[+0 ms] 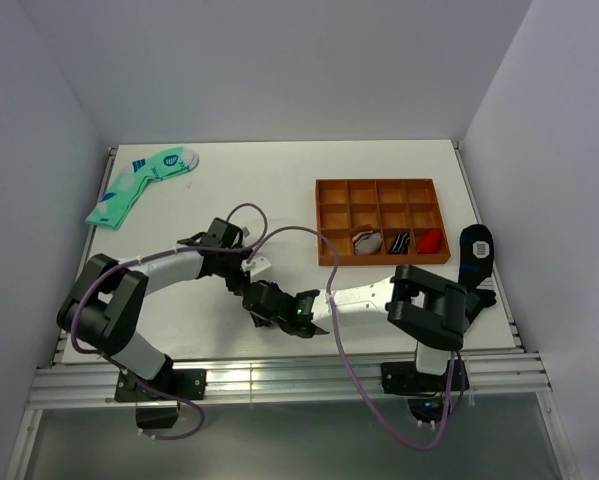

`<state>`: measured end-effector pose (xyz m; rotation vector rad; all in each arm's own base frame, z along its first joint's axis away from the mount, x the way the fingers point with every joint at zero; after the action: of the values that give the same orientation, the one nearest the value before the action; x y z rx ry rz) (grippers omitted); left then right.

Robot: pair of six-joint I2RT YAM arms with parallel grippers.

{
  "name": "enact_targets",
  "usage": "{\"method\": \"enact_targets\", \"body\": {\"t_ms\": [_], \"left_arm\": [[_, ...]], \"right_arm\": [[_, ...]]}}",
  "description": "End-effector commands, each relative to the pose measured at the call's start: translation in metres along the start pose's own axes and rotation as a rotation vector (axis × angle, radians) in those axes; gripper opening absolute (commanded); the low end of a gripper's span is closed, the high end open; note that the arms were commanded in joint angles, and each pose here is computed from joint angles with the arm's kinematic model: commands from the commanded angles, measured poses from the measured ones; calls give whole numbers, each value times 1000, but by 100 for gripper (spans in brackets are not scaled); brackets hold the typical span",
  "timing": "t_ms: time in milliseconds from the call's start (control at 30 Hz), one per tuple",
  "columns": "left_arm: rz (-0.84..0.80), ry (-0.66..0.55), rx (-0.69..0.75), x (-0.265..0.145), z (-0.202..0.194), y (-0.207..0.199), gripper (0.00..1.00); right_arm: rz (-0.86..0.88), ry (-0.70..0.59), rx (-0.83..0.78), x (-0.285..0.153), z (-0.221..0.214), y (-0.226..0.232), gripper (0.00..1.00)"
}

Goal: Roll the socks
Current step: Roll the sock at the center of the board.

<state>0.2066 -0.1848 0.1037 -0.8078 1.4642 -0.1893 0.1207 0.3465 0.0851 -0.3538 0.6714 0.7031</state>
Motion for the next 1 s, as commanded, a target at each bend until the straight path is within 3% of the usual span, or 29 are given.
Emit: {"method": "enact_targets", "body": {"t_ms": [0,167,367,667,967], "left_arm": [[-33,-141,9,-8,8,-12,35],[-3,-228,12,-16,13,-11,40],[-14,-244,18,-16,14,-11,49],[-43,-270,28,-17,19,-15,53],[26,-449,-23,-33,29,-11,60]], "right_arm": [[105,334,25,10,-76,2,9],[115,362,38,14,-79,2,8],[121,391,64,19,-81,0,7],[98,451,42,27,-89,-3,3],[46,486,6,31,-94,-7,1]]}}
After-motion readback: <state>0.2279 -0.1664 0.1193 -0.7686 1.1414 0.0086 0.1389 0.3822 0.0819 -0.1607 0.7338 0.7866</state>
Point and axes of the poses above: each gripper's point midway between its finger pads, its own x axis out along the fingers, its own y axis along the line the jaws close on, z = x × y, the point moved 9 cm from there along -x, back along the fingers, and after that the axes turned 15 degrees about -x, right-handed, at the moved point
